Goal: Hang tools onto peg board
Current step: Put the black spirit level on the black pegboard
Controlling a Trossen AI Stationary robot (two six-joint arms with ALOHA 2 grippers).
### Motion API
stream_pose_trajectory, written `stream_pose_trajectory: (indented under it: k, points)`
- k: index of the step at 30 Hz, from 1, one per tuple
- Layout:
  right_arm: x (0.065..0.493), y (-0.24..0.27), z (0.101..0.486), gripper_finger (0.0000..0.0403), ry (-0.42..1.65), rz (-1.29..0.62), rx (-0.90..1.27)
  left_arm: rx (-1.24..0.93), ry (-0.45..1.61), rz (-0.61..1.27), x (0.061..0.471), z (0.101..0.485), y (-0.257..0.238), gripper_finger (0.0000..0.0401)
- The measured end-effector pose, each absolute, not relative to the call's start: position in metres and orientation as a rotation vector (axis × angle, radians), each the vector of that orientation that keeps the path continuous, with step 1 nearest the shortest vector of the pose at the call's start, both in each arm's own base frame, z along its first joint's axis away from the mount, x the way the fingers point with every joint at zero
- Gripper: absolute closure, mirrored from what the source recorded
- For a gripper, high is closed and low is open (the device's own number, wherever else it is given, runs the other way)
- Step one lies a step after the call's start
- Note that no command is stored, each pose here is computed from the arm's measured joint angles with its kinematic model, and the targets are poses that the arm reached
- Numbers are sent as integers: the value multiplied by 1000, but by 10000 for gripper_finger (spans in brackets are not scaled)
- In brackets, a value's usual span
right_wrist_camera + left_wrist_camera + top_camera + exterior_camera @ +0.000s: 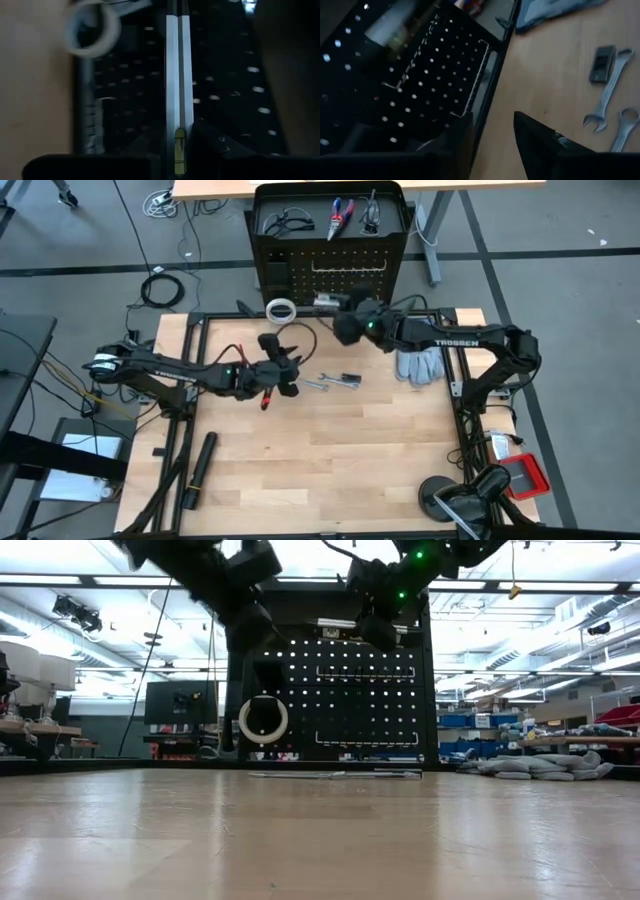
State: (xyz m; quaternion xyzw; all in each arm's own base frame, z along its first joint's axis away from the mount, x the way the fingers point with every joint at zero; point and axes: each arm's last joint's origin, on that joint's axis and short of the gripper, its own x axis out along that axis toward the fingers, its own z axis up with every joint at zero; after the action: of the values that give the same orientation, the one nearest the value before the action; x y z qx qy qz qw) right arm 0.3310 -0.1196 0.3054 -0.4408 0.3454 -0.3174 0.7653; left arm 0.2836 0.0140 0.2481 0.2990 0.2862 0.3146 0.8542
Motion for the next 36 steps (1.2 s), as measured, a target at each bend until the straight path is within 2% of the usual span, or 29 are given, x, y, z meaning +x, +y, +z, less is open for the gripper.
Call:
stream_pose_trajectory:
  k: [6,9,18,23,26,36]
  points:
    - [325,-145,317,331,712,-741,-1070,492,411,692,274,224,13,254]
    - [321,-154,319,332,704,-747,-1094,416,285,648,267,214,12,254]
    - [325,-170,315,331,686,-746,-1174,360,96,634,248,202,11,254]
    - [337,-189,288,332,752,-736,-1229,349,79,613,250,205,11,254]
    - [340,-202,277,330,797,-794,-1258,337,74,606,250,205,10,254]
    - [330,-224,273,330,825,-868,-1236,339,84,593,250,204,10,254]
